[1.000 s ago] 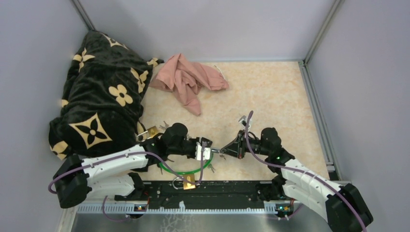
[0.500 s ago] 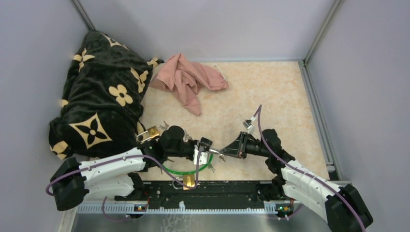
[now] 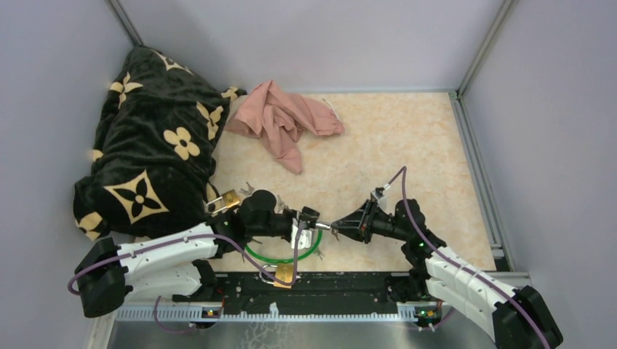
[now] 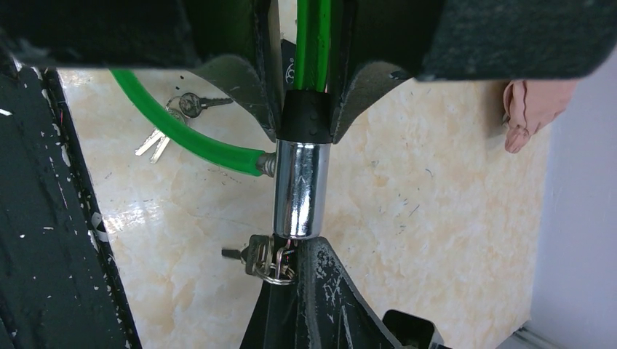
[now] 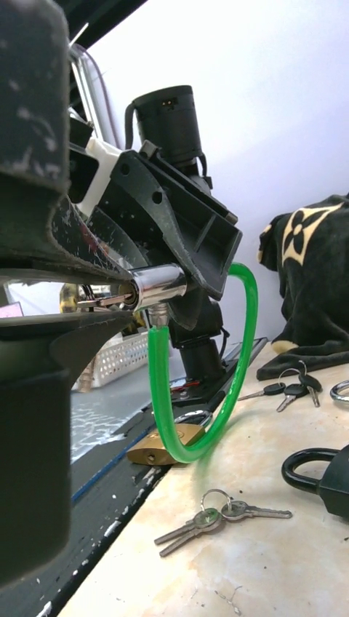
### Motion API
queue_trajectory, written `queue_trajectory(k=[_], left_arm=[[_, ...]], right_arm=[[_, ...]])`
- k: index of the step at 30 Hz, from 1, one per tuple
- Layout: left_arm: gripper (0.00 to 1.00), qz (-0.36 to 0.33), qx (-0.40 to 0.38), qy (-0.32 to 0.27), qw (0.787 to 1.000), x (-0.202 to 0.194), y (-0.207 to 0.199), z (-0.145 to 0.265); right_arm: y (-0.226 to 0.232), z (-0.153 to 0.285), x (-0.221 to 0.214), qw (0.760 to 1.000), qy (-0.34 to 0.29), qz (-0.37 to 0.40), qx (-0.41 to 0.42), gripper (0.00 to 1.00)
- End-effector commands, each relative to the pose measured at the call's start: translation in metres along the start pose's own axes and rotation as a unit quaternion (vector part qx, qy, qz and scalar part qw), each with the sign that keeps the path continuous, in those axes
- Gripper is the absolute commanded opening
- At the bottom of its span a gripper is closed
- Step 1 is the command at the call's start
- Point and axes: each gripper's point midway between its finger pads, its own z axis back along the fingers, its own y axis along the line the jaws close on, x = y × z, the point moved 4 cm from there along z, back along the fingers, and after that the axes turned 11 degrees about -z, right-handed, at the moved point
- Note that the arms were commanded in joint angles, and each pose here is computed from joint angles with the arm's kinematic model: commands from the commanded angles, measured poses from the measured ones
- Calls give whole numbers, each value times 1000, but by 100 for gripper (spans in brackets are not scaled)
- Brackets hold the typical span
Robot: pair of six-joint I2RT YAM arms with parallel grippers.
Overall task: Lock with the key
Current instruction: Lock the lock.
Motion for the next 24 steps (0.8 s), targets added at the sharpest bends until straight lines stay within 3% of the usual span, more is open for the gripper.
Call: queue_trajectory(k=[1, 6, 11, 14, 18, 24], left_arm=[[0, -10, 5, -3, 1000, 1, -1, -1], [0, -10, -1, -4, 1000, 0, -5, 0], [0, -1, -16, -12, 1000, 3, -11, 1], [0, 14, -19, -7, 1000, 1, -13, 2], [0, 36, -18, -2, 999, -1, -16, 3], [0, 41, -12, 4, 999, -2, -16, 3]], right_arm=[[19, 2, -11, 999, 25, -1, 20, 25], [18, 2, -14, 999, 32, 23, 7, 41], [27, 2, -15, 987, 38, 158, -16, 52], [37, 3, -11, 957, 31, 287, -34, 53], [34, 2, 0, 899, 5, 437, -22, 53], [14, -16, -7, 825, -44, 562, 50, 54]])
